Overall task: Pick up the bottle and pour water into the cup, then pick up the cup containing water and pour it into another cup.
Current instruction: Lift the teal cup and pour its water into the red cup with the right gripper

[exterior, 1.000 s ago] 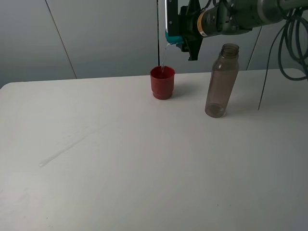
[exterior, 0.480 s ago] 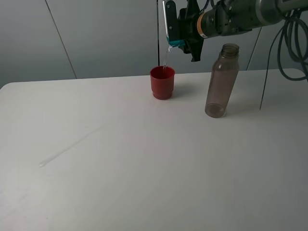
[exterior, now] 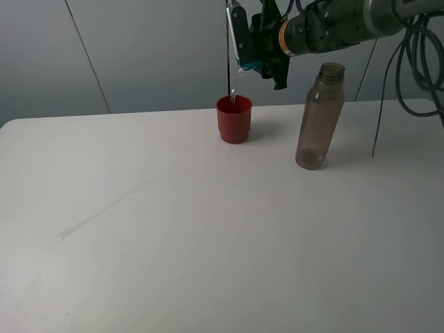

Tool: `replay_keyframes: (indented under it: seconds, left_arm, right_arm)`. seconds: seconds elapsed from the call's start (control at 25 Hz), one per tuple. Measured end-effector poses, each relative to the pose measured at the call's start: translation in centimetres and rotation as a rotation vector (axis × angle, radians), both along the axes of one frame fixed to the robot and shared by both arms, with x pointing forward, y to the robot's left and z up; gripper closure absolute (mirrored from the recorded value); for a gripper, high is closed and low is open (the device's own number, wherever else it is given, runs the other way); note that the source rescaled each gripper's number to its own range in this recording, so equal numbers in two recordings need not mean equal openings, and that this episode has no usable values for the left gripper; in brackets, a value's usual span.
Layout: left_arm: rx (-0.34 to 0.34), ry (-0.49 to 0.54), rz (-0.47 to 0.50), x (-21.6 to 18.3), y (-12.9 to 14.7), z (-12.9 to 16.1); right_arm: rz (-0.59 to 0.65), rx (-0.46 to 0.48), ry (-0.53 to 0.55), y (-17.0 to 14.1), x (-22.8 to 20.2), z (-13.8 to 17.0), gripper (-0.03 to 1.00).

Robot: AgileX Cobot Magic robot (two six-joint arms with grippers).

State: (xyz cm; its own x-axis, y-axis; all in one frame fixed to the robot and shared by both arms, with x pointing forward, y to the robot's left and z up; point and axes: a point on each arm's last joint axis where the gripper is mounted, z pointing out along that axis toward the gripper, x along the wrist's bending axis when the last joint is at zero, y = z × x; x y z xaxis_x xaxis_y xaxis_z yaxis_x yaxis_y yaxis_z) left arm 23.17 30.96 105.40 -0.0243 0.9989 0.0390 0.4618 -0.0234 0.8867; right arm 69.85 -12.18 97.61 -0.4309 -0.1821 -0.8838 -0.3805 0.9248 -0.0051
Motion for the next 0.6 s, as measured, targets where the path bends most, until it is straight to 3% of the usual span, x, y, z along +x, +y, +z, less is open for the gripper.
replay_keyframes:
  seconds: [0.6]
  left_arm:
    - [0.002, 0.000, -0.001, 0.00, 0.00, 0.00]
  right_arm:
    - [0.068, -0.129, -0.050, -0.06, 0.01, -0.02, 0.88]
